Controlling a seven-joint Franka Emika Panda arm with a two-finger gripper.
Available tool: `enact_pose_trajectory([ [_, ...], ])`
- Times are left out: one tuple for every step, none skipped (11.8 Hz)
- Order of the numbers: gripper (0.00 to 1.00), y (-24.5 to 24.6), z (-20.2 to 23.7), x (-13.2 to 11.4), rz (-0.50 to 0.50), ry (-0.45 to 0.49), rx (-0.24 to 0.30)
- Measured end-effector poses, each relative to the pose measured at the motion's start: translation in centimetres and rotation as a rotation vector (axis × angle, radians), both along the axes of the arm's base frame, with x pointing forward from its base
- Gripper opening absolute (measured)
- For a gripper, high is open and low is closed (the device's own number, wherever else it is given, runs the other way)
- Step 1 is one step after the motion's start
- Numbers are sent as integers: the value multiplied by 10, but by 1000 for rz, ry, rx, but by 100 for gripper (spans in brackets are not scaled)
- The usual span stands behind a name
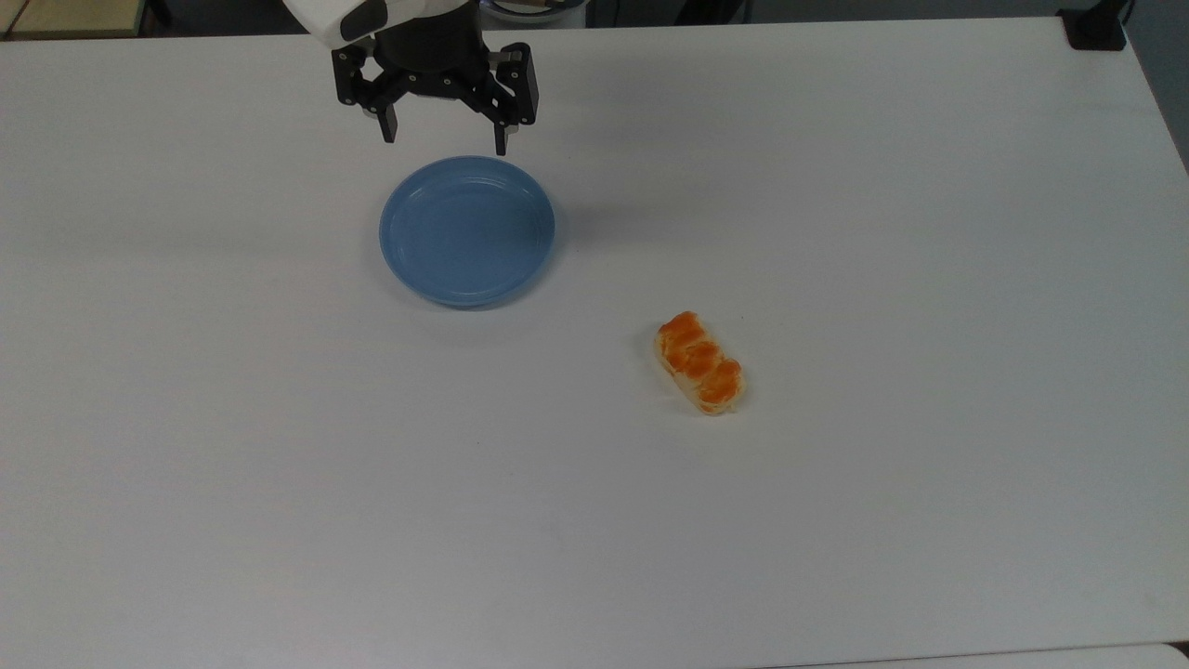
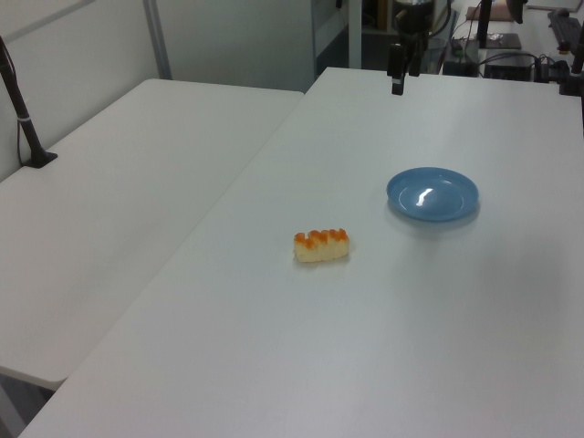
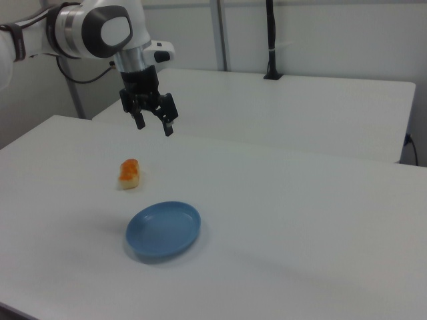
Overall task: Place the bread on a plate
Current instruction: 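Move the open gripper over the orange-topped bread roll and lower it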
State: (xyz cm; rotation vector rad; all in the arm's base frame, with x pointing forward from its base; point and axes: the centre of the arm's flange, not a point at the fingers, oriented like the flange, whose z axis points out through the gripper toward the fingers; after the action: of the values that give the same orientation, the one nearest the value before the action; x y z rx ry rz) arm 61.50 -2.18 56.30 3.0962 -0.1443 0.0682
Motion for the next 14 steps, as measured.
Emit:
enact_pose_trajectory([
  [100,0,0,0,0,0,0],
  [100,1,-1,0,38,4,3],
  [100,1,-2,0,64,8,4],
  [100,1,-4,-1,74,11,3],
  [100,1,-4,-1,77,12,3],
  [100,1,-4,-1,78,12,3],
  [100,1,-4,-1,78,11,3],
  [100,1,-3,-1,78,11,3],
  [100,1,-3,-1,78,10,3],
  [100,1,-3,-1,78,10,3],
  [100,1,-3,-1,78,10,3],
  [100,2,-3,-1,82,11,3],
  [100,8,-6,-1,97,16,5],
  [100,23,-11,1,124,25,6],
])
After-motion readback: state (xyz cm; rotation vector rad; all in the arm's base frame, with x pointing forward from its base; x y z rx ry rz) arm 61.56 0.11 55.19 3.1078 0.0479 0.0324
